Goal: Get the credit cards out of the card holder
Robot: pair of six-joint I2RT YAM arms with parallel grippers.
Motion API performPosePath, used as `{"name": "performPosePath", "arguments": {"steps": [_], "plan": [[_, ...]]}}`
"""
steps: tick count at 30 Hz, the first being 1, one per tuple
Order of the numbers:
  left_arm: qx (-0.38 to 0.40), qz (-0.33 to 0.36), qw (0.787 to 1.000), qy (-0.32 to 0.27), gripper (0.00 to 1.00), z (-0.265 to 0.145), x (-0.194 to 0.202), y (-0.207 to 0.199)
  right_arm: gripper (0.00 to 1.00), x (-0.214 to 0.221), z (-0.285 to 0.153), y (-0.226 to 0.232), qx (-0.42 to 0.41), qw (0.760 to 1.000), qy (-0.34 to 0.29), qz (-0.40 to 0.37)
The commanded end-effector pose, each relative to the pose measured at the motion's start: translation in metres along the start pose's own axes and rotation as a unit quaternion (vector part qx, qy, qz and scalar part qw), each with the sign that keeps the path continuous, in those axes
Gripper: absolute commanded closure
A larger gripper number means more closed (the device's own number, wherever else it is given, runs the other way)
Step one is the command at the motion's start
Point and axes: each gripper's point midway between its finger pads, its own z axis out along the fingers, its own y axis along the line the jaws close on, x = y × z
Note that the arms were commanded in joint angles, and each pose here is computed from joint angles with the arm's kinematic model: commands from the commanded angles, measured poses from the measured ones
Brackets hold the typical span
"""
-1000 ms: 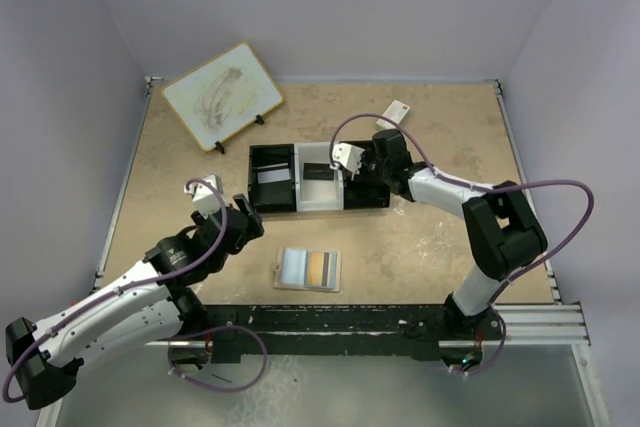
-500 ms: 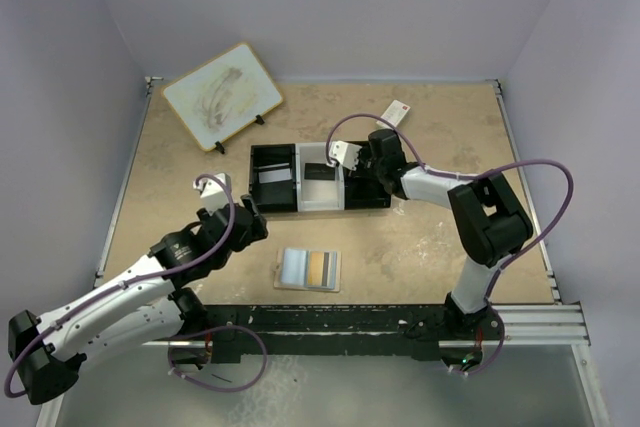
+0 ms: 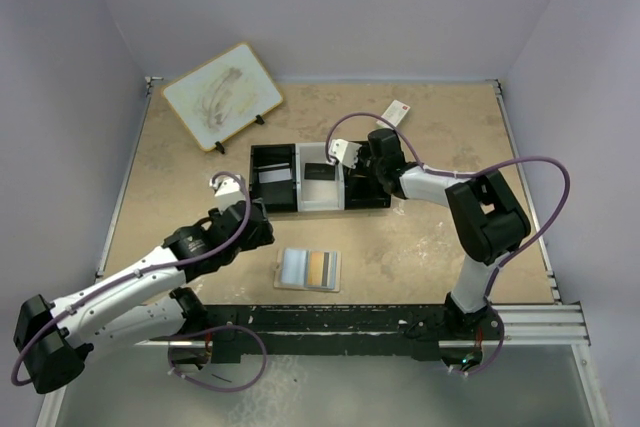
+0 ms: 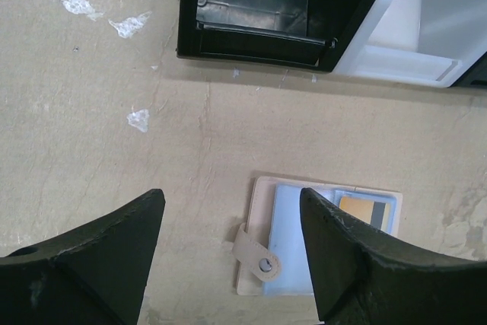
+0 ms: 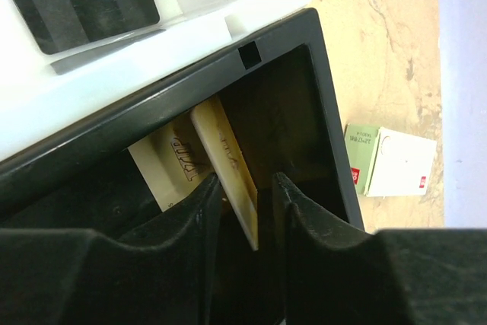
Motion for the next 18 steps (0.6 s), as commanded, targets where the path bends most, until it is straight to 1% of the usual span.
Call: {"name": "performPosePath", "arguments": {"steps": [1,3,6,9,11,13,15,18], "plan": [[0.016,-0.016,1.000,-0.019,0.31,-0.007,-0.018,-0.013,0.61,-0.020,-0.010,-0.013,0.014,0.999,-0.036,0.009],[0.033,-0.036,0.998,-0.032,0.31,-0.010,-0.023,-0.017,0.61,-0.017,-0.014,-0.014,0.026,0.999,-0.035,0.009],[0.052,-0.049,0.997,-0.040,0.31,-0.014,-0.027,-0.021,0.61,-0.012,-0.015,-0.005,0.018,0.999,-0.035,0.009],[0.040,-0.040,0.998,-0.032,0.31,-0.013,-0.024,-0.018,0.61,-0.001,-0.016,-0.008,0.039,0.999,-0.011,0.013],[0.026,-0.064,0.996,-0.053,0.32,-0.018,-0.033,-0.010,0.60,0.003,-0.018,-0.014,0.063,0.998,-0.003,0.017],[0.053,-0.094,0.991,-0.083,0.31,-0.028,-0.044,-0.010,0.60,0.004,-0.020,-0.018,0.079,0.997,-0.005,0.014],[0.090,-0.115,0.984,-0.102,0.31,-0.037,-0.051,-0.015,0.59,0.003,-0.018,-0.020,0.082,0.996,-0.008,0.017],[0.100,-0.122,0.983,-0.097,0.30,-0.040,-0.049,-0.016,0.59,0.002,-0.016,-0.026,0.094,0.995,-0.005,0.032]]}}
